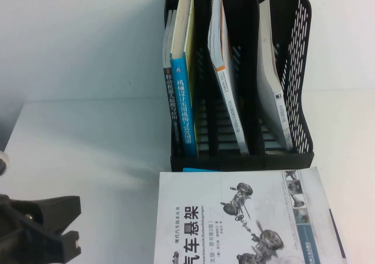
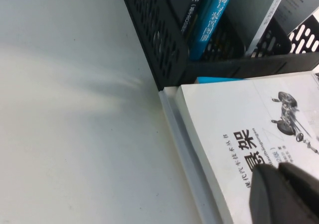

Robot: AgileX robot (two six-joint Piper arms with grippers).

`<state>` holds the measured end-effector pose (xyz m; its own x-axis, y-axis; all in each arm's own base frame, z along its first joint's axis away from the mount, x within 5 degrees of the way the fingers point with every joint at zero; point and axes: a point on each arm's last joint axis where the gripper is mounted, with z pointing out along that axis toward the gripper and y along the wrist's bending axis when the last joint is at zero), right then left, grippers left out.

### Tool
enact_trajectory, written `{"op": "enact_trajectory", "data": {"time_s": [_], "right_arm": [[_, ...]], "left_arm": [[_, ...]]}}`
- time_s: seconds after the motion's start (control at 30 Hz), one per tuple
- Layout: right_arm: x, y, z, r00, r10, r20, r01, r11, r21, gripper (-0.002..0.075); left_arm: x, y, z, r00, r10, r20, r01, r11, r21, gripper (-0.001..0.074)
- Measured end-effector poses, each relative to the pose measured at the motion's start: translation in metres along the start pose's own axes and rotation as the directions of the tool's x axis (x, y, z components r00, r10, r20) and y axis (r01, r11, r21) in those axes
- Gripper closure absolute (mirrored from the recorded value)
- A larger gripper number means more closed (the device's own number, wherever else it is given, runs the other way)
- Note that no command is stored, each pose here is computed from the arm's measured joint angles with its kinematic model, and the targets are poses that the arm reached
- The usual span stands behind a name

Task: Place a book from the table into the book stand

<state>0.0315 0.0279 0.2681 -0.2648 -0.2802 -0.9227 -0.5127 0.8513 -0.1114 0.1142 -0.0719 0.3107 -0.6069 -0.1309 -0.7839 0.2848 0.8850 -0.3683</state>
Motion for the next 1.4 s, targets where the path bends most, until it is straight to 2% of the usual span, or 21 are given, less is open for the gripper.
{"op": "enact_trajectory", "data": {"time_s": [0.17, 0.23, 0.3, 0.37, 0.5, 0.63, 0.77, 0.9, 1.03, 1.4], "right_arm": [[0.003, 0.001, 0.000, 1.000, 0.001, -0.032, -0.002, 1.000, -0.014, 0.0729], [0.003, 0.001, 0.000, 0.999, 0.001, -0.035, -0.002, 1.000, -0.016, 0.0729], [0.003, 0.001, 0.000, 0.999, 0.001, -0.035, -0.002, 1.000, -0.016, 0.0729], [0.003, 0.001, 0.000, 0.999, 0.001, -0.035, -0.002, 1.000, -0.016, 0.0729], [0.003, 0.001, 0.000, 0.999, 0.001, -0.035, -0.002, 1.000, -0.016, 0.0729], [0.003, 0.001, 0.000, 0.999, 0.001, -0.035, -0.002, 1.000, -0.016, 0.0729], [0.003, 0.001, 0.000, 0.999, 0.001, -0.035, -0.002, 1.000, -0.016, 0.0729], [0.003, 0.001, 0.000, 0.999, 0.002, -0.035, -0.002, 1.000, -0.016, 0.0729], [0.003, 0.002, 0.000, 0.999, 0.002, -0.038, -0.002, 1.000, -0.017, 0.0729], [0.003, 0.002, 0.000, 0.999, 0.002, -0.038, -0.002, 1.000, -0.017, 0.0729]], "left_arm": [[0.000, 0.000, 0.000, 1.000, -0.004, -0.003, 0.004, 1.000, 0.001, 0.0736], [0.000, 0.002, -0.001, 0.999, 0.053, 0.010, -0.053, 0.998, -0.015, 0.0736], [0.000, 0.010, -0.005, 0.988, 0.146, 0.043, -0.142, 0.987, -0.069, 0.0736], [0.003, 0.022, -0.012, 0.982, 0.172, 0.077, -0.161, 0.978, -0.134, 0.0737], [0.023, 0.045, -0.029, 0.961, 0.158, 0.228, -0.105, 0.968, -0.229, 0.0737], [0.060, 0.064, -0.032, 0.920, 0.139, 0.366, -0.032, 0.959, -0.282, 0.0737], [0.097, 0.080, -0.026, 0.890, 0.103, 0.444, 0.044, 0.950, -0.308, 0.0737], [0.127, 0.094, -0.012, 0.899, 0.074, 0.432, 0.081, 0.940, -0.331, 0.0737], [0.133, 0.097, -0.010, 0.923, 0.040, 0.383, 0.103, 0.932, -0.346, 0.0737], [0.133, 0.097, -0.011, 0.924, 0.037, 0.380, 0.106, 0.932, -0.347, 0.0737]]}}
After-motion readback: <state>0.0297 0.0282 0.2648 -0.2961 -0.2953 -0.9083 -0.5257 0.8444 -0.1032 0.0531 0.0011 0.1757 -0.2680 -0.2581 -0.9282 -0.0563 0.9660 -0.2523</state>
